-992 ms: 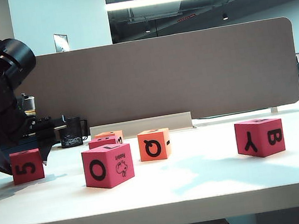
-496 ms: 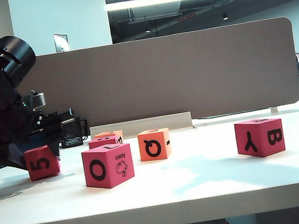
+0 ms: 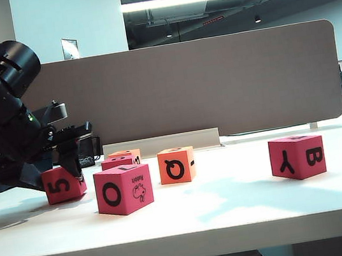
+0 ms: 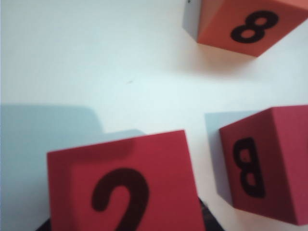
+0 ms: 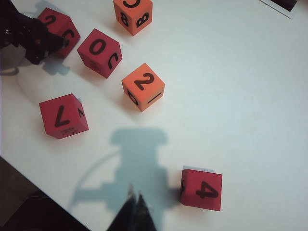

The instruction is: Select the appropriate blocks from the scattered letter blocks on the table and arrange them in a row to spell out "2024".

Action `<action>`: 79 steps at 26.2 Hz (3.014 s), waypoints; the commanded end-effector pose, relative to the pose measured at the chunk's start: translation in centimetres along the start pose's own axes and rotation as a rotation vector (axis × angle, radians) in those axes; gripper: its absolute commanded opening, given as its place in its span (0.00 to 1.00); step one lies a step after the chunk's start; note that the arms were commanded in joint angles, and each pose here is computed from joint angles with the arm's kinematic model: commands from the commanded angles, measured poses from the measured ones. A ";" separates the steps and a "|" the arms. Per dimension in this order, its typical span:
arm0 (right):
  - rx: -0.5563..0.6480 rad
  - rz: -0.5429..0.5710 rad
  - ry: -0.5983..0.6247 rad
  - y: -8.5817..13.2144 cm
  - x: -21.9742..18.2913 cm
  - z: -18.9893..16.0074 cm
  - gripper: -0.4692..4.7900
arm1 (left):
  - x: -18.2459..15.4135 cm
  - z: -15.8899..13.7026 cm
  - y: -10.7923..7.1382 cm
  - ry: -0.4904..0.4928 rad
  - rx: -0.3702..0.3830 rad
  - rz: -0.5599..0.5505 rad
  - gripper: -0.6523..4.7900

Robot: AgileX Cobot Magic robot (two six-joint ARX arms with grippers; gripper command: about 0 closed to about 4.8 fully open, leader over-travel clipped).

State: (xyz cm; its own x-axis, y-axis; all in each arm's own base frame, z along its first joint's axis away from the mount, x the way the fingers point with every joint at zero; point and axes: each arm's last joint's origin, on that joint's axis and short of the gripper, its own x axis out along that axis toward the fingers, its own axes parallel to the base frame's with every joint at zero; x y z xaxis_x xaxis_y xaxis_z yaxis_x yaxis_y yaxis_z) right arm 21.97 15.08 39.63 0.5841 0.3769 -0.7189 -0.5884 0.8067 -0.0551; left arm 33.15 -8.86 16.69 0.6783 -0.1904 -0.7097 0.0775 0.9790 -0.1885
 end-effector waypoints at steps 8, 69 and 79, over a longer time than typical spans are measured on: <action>0.003 0.005 -0.026 0.0 -0.3 0.2 0.09 | -0.1 0.2 -0.3 -0.002 0.057 -0.068 0.61; 0.034 -0.175 0.227 -0.4 -5.1 -4.2 0.09 | -2.1 -1.7 -21.9 -0.132 0.713 -0.673 1.00; 0.037 -0.176 0.242 -0.4 -5.2 -4.3 0.09 | 0.6 -3.7 -24.6 -0.061 0.743 -0.700 1.00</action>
State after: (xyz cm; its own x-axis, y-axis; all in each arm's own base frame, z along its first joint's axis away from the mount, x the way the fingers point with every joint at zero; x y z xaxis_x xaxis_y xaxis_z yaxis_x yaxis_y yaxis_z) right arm 16.81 10.88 40.17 0.5129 0.1063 -0.8518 -0.4708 0.8646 -0.1756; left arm 29.15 -32.67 18.03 0.3411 -0.7286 -0.5940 0.8797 0.4701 -0.0715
